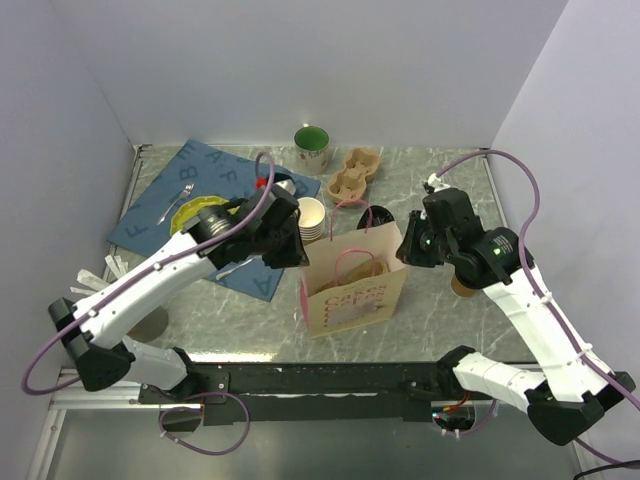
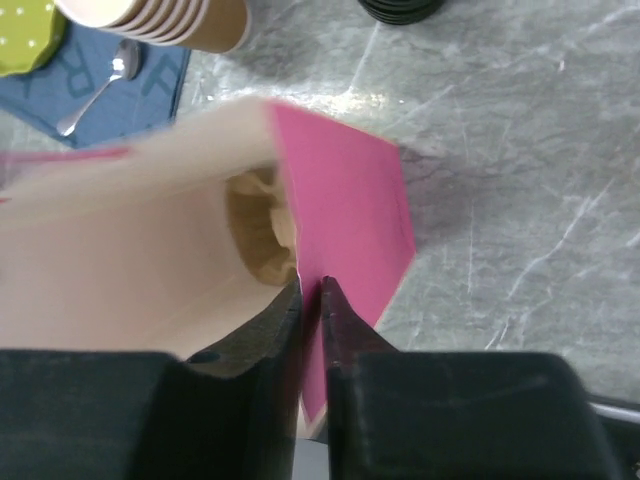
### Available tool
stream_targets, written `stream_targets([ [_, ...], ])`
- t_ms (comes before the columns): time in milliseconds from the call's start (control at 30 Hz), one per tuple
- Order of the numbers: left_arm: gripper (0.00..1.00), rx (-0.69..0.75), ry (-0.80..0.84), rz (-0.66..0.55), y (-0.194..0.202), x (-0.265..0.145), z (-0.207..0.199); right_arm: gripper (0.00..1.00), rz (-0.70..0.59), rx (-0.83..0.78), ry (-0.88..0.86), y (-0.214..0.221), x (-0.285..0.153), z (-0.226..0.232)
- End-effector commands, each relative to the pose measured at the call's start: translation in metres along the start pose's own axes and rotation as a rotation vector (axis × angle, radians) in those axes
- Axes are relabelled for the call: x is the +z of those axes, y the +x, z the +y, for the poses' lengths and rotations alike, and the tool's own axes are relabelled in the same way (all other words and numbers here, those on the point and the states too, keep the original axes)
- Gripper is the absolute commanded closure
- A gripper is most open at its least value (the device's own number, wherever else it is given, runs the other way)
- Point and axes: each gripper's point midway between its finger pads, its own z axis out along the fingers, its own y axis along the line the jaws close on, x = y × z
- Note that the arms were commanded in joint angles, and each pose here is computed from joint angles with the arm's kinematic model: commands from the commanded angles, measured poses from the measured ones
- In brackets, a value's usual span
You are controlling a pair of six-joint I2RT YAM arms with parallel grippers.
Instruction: Pack the takeout coffee
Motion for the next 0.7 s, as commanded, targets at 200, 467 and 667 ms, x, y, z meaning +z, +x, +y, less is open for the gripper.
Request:
stream_targets([
  [200, 0.99, 0.247, 0.047, -0.047, -0.015, 0.0, -0.018, 0.49, -0.117, -0.161, -0.164, -0.029, -0.04, 0.026],
  [467, 0.99, 0.268, 0.253, -0.285, -0.038, -0.031, -0.035, 0.5, -0.168, -0.254, -0.221, -0.037, -0.072, 0.032],
  [667, 0.99, 0.372, 0.422, -0.386, -0.038, -0.046, -0.05, 0.46, -0.386, -0.245, -0.206, -0.085, -0.125, 0.035],
])
